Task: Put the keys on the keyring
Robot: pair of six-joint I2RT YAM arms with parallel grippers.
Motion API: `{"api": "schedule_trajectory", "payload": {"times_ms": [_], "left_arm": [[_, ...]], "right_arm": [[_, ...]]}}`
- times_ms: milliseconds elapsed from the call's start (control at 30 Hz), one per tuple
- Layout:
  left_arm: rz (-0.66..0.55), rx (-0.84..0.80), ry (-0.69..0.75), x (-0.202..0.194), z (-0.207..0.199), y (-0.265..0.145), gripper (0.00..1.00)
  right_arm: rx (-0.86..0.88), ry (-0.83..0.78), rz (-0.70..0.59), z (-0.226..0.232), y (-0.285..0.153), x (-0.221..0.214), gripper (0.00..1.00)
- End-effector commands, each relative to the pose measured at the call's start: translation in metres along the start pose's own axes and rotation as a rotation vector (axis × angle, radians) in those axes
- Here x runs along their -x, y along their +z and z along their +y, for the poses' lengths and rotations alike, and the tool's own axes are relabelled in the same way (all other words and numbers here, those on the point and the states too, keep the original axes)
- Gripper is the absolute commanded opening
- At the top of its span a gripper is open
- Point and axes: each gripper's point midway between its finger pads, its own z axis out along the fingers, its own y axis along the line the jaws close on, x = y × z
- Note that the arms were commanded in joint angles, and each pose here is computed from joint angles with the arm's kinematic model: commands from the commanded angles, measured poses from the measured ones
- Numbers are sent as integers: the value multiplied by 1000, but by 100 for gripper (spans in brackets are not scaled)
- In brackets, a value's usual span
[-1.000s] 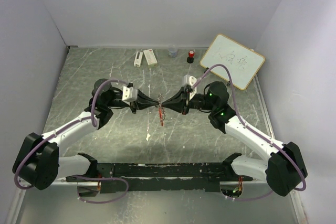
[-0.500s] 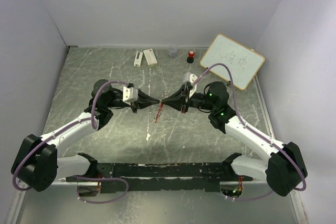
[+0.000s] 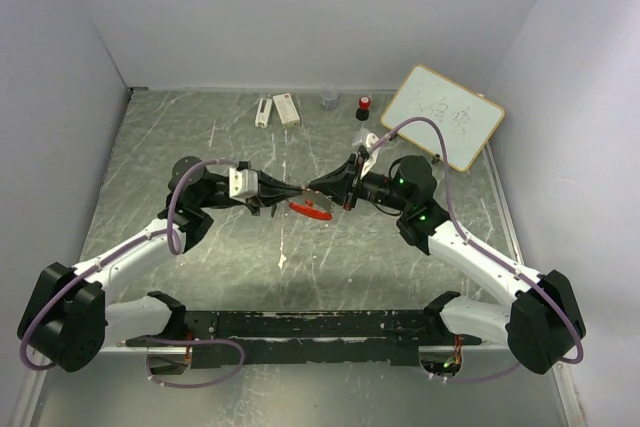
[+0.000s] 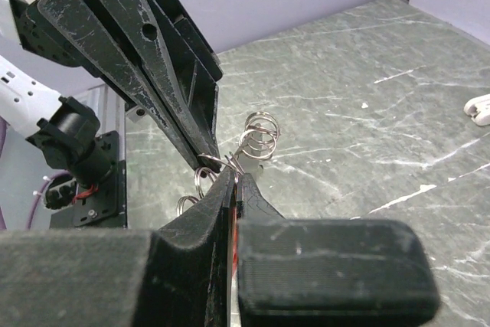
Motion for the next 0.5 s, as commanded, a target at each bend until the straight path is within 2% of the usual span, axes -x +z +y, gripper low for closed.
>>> {"api": "schedule_trajectory", "payload": {"times_ms": [0,467], "left_arm": [[-55,-32,75,19,-10,0,7],[-74,65,107,25,-2,-7,7]], "right_arm": [[-84,8,-39,-16,1,11,0],[-148,10,-47,-21,-8,12,0]]}}
